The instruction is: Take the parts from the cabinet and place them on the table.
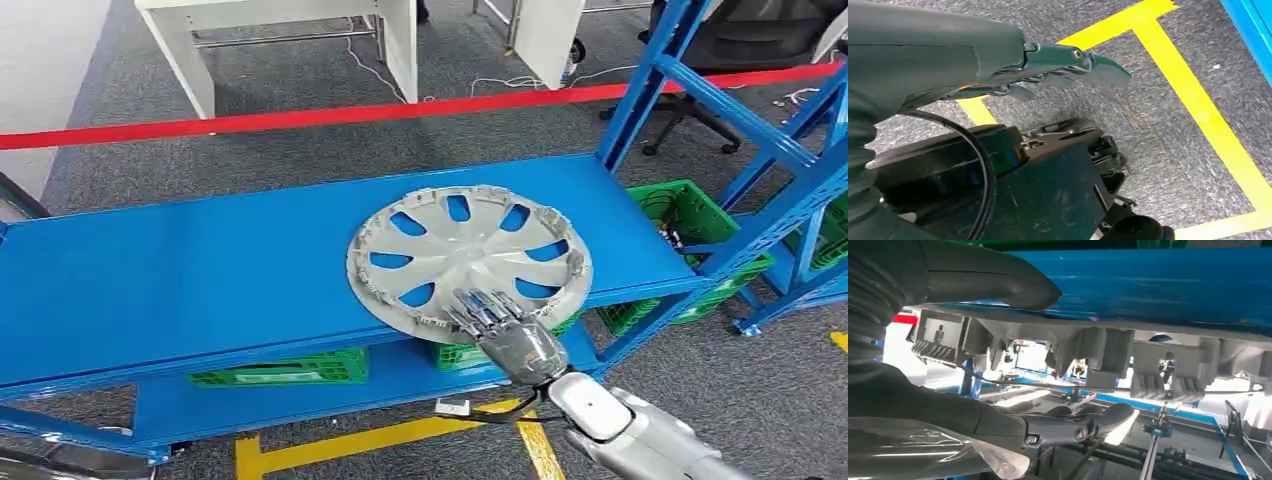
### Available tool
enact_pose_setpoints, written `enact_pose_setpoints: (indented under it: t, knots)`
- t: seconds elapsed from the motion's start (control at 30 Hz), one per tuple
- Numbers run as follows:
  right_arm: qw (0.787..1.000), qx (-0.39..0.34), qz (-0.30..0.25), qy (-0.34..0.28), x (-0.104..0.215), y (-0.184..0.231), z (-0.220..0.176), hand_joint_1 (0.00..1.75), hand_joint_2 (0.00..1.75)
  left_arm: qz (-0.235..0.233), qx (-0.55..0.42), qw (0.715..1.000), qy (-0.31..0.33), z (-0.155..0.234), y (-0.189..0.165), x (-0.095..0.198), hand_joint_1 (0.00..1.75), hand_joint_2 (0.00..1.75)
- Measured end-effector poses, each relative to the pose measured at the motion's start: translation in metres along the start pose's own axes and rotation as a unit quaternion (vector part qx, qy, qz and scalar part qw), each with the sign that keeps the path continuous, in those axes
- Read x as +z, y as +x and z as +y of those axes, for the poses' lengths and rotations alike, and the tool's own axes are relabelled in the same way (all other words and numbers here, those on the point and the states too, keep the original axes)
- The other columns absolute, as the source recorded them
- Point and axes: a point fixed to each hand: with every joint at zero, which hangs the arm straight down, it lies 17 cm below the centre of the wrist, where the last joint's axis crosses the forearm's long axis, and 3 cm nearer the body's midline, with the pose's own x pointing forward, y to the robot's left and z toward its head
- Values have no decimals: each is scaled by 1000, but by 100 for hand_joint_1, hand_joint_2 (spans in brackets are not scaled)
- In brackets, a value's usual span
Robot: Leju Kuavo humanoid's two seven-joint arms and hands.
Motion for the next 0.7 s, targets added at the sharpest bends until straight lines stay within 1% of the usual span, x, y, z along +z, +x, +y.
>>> enact_pose_setpoints:
  t: [0.67,0.7]
  knots:
    - [1000,2,4,7,-5,-4,6,0,175,-4,3,1000,1,1,1,0,0,175]
    - [1000,2,5,7,-6,-4,6,3,175,-4,3,1000,1,1,1,0,0,175]
